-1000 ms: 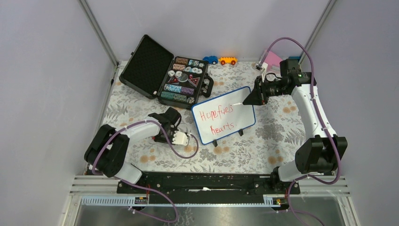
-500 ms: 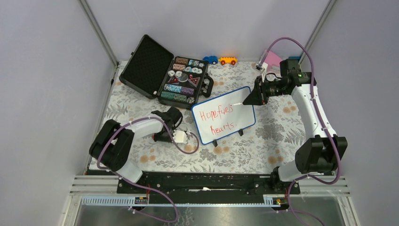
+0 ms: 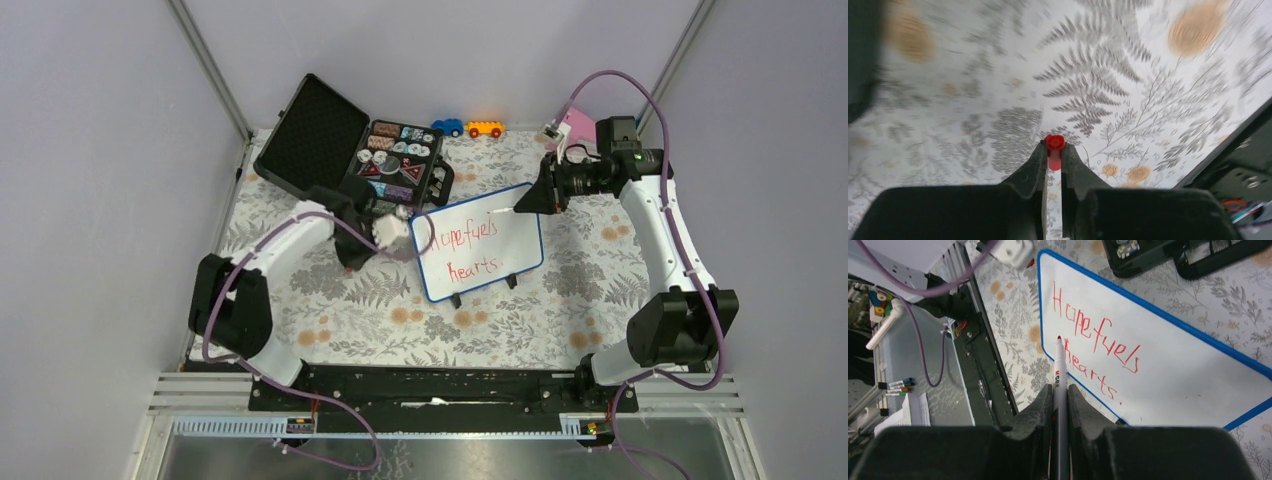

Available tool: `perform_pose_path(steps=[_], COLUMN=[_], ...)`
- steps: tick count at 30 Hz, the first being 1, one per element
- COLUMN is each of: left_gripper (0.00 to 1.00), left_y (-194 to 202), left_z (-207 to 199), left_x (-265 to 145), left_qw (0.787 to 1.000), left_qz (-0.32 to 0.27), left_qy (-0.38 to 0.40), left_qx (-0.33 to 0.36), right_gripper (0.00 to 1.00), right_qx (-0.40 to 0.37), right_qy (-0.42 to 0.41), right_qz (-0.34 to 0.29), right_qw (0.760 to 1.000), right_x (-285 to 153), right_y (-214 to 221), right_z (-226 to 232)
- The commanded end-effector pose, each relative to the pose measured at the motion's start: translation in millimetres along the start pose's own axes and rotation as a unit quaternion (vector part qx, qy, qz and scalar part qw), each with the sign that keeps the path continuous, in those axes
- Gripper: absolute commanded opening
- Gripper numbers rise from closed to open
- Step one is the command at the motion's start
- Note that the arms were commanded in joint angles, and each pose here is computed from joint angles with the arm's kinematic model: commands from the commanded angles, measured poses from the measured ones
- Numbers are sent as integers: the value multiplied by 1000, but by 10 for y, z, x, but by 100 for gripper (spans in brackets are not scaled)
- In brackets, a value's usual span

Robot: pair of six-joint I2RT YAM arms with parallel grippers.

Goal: Write a sentence on the whiteboard
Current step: Pick up the pen cap from the center of the board, then insert the whiteboard marker without the cap into the pen cap.

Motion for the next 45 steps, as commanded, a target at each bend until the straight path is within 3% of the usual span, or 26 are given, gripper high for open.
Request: perform_pose_path(steps=[1, 5, 9, 11, 14, 18, 23, 24, 28, 31, 35, 37, 45], left_gripper=[0, 0, 0, 0, 0, 0, 0, 0, 0, 0, 0, 0, 0], left_y=[-524, -849, -1016, -1070, -1123, -1170, -1033, -1030, -1017, -978, -898, -860, -758], left_z=[-44, 139, 179, 225, 302, 407, 622, 678, 763, 764, 838, 840, 852], left_x=[-877, -1630, -2257, -2611, -3081, -3417, -3517, -3487, -3441, -3351, -3059, -2975, -2854], left_qw=[974, 921, 878, 847, 773, 666, 504, 489, 438, 415, 357, 346, 316], left_qz=[-198, -353, -447, -495, -578, -657, -700, -693, -678, -667, -609, -601, -583], left_qy=[62, 44, -1, -9, 47, 153, 289, 299, 335, 348, 373, 375, 378], left_qx=[-94, -158, -170, -193, -256, -318, -416, -438, -486, -512, -602, -615, -646], right_gripper=[0, 0, 0, 0, 0, 0, 0, 0, 0, 0, 0, 0, 0], right_qx=[-14, 23, 35, 39, 48, 51, 40, 43, 37, 15, 7, 4, -48], right_qy=[-19, -73, -121, -120, -143, -139, -85, -76, -48, -31, 32, 67, 70], right_qz=[-49, -74, -110, -145, -180, -205, -272, -281, -298, -288, -275, -269, -229], right_qw=[999, 994, 986, 981, 972, 968, 958, 956, 953, 957, 961, 961, 970], right_x=[46, 170, 190, 148, 204, 363, 353, 371, 531, 726, 1018, 1178, 1522], right_y=[-435, -685, -964, -1100, -1304, -1573, -1836, -1878, -1988, -1999, -2024, -2018, -1931], right_z=[142, 250, 435, 498, 535, 473, 367, 336, 349, 433, 477, 538, 889])
Point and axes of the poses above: each gripper's point midway between its finger pads, its own x axis out along the fingers, its own z axis along the line the jaws close on, y = z × x, the point moved 4 cm from there along -x, back along the fingers, and after that the axes turned 5 degrees about -x, right-handed, at the moved point
